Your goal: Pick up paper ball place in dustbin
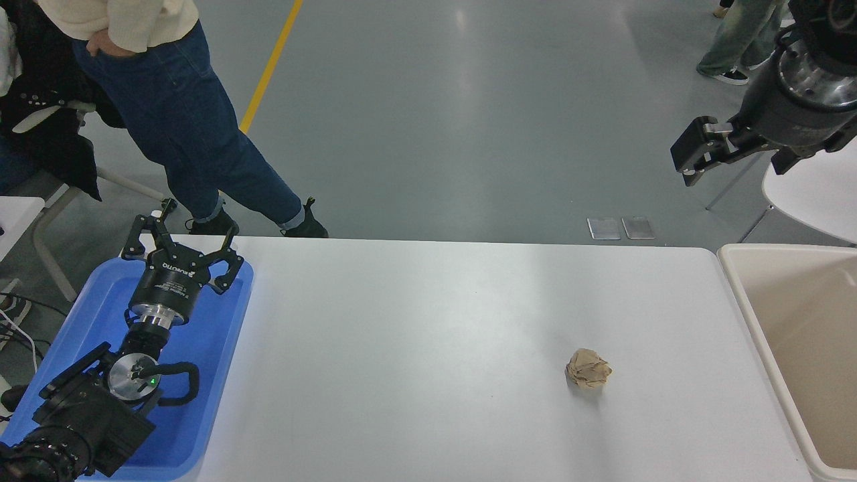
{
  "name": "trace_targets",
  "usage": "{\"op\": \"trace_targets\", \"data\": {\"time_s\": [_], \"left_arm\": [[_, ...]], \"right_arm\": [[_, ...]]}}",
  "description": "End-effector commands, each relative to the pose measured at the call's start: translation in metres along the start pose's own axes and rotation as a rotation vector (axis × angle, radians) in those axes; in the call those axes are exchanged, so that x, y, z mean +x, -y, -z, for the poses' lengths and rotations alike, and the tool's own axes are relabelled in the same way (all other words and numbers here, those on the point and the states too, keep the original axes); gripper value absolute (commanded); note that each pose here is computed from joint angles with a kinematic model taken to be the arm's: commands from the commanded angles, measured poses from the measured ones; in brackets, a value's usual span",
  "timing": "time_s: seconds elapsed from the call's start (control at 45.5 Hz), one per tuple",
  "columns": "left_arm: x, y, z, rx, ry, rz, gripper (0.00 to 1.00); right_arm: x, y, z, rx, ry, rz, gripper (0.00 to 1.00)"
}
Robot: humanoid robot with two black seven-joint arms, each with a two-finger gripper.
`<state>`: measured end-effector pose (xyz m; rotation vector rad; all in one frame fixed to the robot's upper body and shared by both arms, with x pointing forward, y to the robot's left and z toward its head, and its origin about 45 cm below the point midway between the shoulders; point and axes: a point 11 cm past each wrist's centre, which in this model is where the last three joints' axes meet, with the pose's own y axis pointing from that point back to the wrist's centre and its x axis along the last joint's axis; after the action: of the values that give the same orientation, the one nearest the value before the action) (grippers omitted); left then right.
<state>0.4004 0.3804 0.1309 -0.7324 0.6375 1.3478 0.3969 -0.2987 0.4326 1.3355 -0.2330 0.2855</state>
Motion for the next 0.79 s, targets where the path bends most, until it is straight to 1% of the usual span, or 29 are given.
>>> {"op": "trace_targets", "data": {"time_s": [0.0, 0.769], "left_arm": [[0.0003, -0.0001, -0.0004, -0.002, 0.001, -0.001, 1.0], [0.0002, -0.0001, -0.0003, -0.001, 0.002, 0.0, 1.0]], "right_arm": [[-0.0001, 0.0005, 0.0008, 0.003, -0.001, 0.001, 1.0], [-0.0008, 0.0002, -0.0066, -0.009, 0.013, 0.001, 1.0]]}}
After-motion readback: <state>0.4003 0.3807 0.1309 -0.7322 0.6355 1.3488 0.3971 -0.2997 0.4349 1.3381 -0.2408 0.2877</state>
